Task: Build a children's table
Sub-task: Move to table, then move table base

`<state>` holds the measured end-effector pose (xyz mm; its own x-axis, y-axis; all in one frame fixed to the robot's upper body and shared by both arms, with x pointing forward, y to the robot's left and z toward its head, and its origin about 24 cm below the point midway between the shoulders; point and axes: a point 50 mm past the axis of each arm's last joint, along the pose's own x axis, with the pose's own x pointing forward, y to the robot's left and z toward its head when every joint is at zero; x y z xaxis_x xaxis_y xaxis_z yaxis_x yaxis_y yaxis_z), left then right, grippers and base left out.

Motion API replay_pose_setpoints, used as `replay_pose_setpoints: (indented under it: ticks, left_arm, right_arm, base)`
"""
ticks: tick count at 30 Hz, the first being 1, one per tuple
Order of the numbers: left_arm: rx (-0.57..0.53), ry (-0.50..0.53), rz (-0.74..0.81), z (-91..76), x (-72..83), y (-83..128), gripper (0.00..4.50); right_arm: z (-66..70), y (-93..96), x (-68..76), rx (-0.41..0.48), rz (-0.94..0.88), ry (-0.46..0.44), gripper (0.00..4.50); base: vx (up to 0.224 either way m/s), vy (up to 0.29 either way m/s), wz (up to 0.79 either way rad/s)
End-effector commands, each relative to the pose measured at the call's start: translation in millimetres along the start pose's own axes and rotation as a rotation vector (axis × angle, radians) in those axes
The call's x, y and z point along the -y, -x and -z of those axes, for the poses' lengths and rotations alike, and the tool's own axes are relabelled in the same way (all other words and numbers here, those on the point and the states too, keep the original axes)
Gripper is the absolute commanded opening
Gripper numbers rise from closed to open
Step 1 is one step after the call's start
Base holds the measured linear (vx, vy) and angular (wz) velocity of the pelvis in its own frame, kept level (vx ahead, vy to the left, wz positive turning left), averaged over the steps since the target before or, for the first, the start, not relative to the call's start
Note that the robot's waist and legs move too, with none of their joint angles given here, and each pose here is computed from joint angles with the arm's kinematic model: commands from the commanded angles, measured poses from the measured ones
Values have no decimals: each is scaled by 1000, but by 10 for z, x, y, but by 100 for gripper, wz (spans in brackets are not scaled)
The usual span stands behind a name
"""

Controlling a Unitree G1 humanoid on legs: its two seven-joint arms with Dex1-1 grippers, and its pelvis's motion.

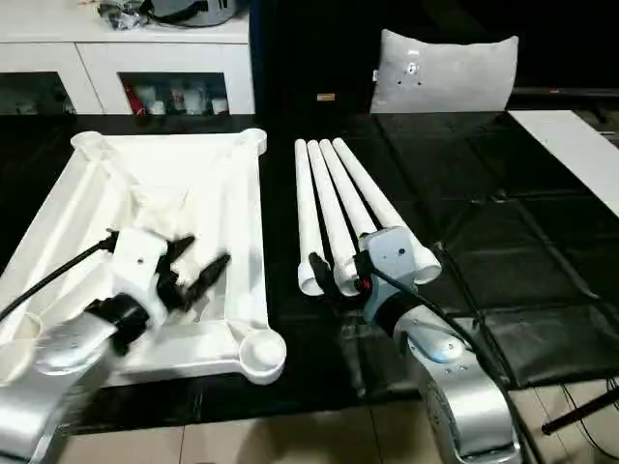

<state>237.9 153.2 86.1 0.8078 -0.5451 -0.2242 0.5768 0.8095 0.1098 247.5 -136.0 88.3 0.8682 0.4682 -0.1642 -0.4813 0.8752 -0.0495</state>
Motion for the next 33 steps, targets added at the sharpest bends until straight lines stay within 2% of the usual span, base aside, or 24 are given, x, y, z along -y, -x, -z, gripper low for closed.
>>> replay_pose_setpoints:
  ticks: [1, 3, 5, 9, 14, 15, 18, 19, 22, 27, 33]
  left_arm:
    - [-14, -36, 104, -23, 76, 11, 317]
    - [-26, -62, 130, -17, 72, 18, 317]
    - [-52, -96, 234, -22, 65, 42, 317]
    - [-103, -118, 380, -44, 50, 129, 317]
    - [-190, -165, 523, -15, 19, 292, 317]
    - [-220, -188, 556, 5, 10, 334, 291]
    - [-250, -230, 578, 34, -11, 352, 278]
    - [-257, -236, 601, 42, -6, 353, 259]
    - [-268, -224, 651, 47, 11, 350, 243]
    - [-340, -242, 666, 108, -23, 317, 194]
    - [-359, -268, 657, 150, -41, 293, 142]
  right_arm:
    - [-61, 0, -8, 27, -48, 49, 450]
    - [-64, 4, -18, 25, -77, 79, 450]
    - [-57, 20, -36, 2, -177, 143, 450]
    - [-48, 59, -24, -49, -310, 166, 450]
    - [-63, 116, -29, -71, -419, 197, 450]
    - [-51, 147, -43, -87, -455, 199, 450]
    - [-21, 186, -55, -117, -500, 221, 450]
    - [-14, 203, -67, -128, -527, 222, 450]
    - [-15, 224, -82, -142, -564, 219, 450]
    - [-2, 250, -109, -157, -601, 196, 450]
    - [38, 283, -135, -178, -625, 192, 450]
  base:
    - [-58, 12, 0]
    - [0, 0, 0]
    - [0, 0, 0]
    - [0, 0, 0]
    - [0, 0, 0]
    - [0, 0, 0]
    - [0, 0, 0]
    - [0, 0, 0]
    - [0, 0, 0]
    - [0, 0, 0]
    - [0, 0, 0]
